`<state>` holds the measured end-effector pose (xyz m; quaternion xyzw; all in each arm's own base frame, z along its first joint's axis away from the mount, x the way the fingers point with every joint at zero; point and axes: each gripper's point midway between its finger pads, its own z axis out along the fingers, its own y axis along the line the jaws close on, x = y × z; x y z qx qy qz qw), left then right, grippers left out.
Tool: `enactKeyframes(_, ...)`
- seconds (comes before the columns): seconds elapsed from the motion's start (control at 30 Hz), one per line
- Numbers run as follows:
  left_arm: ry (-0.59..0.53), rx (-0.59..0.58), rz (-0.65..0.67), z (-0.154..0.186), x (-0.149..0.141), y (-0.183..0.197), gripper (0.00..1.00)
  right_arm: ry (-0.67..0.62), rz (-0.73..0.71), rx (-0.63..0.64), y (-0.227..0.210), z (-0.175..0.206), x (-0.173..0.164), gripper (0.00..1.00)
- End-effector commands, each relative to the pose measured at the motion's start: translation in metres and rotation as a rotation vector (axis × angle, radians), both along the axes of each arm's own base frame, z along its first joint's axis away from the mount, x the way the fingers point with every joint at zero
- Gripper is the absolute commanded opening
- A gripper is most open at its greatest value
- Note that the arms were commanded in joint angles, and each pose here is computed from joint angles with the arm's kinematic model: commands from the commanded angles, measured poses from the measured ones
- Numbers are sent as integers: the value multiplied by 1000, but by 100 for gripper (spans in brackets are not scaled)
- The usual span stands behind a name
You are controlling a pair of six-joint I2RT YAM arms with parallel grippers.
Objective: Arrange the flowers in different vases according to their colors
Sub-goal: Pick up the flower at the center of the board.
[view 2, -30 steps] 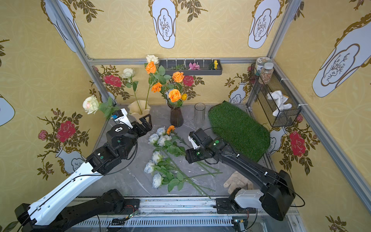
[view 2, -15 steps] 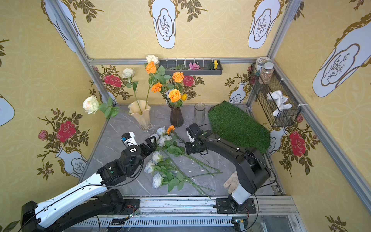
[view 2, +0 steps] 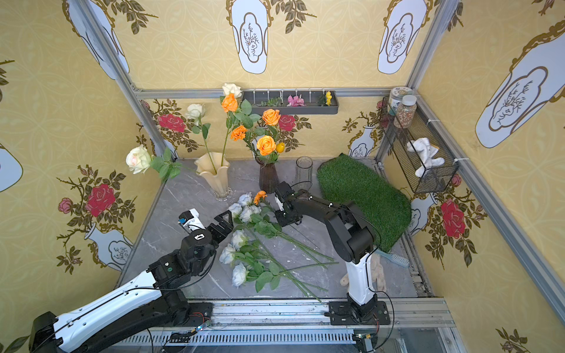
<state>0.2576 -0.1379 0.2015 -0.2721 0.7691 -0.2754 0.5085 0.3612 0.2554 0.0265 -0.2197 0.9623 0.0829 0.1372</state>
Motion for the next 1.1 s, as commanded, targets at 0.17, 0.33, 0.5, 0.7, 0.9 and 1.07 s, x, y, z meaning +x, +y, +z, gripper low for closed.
enactKeyframes(0.17,-28,-5,15,7,6,-2,100,-18,32,-86,-1,-17,9,31)
enactKeyframes(0.33,-33,-7,24,6,6,0,100,6,66,-143,-7,-29,-1,4)
enactKeyframes(0.5,-31,-4,27,6,6,0,100,-33,92,-246,-27,-31,-5,0)
enactKeyframes(0.7,-26,1,29,5,7,-1,100,-168,137,-257,-35,7,-1,0)
enactKeyframes(0.9,-16,3,35,3,7,0,100,-334,232,-187,-19,63,-7,0)
enactKeyframes(1.07,-13,-3,40,3,6,2,100,-438,274,-70,4,113,-22,0)
